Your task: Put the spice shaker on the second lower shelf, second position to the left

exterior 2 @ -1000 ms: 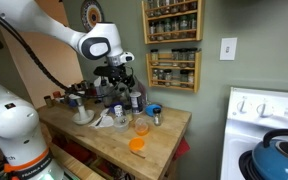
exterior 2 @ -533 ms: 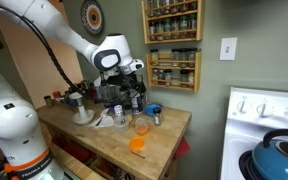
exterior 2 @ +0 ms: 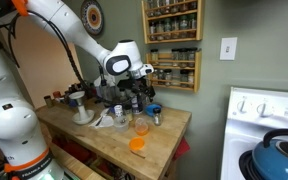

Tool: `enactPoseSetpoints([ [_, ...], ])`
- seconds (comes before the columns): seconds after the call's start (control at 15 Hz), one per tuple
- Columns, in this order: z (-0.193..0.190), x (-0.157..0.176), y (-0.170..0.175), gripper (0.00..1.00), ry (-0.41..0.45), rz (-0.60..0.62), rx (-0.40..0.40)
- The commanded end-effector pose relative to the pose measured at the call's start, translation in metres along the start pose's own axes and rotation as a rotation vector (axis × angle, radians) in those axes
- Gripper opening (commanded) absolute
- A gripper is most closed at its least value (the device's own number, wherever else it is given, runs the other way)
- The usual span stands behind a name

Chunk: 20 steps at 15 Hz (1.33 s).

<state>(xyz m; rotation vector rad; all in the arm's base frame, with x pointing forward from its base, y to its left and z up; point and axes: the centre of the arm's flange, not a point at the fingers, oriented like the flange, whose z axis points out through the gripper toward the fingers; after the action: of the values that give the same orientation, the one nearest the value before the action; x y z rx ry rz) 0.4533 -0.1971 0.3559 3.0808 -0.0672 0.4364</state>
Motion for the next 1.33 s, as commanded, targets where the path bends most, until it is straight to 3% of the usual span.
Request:
enactPoseSetpoints([
  [0.0, -0.001, 0.001, -0.001, 1.00, 0.002, -0.003, 0.000],
  [0.27, -0.004, 0.002, -0.003, 1.00, 0.008, -0.006, 0.000],
  [0.67, 0.025, 0.019, -0.001, 1.00, 0.011, -0.035, -0.015],
  [1.27, 0.062, 0.028, 0.031, 1.00, -0.034, -0.008, -0.063],
])
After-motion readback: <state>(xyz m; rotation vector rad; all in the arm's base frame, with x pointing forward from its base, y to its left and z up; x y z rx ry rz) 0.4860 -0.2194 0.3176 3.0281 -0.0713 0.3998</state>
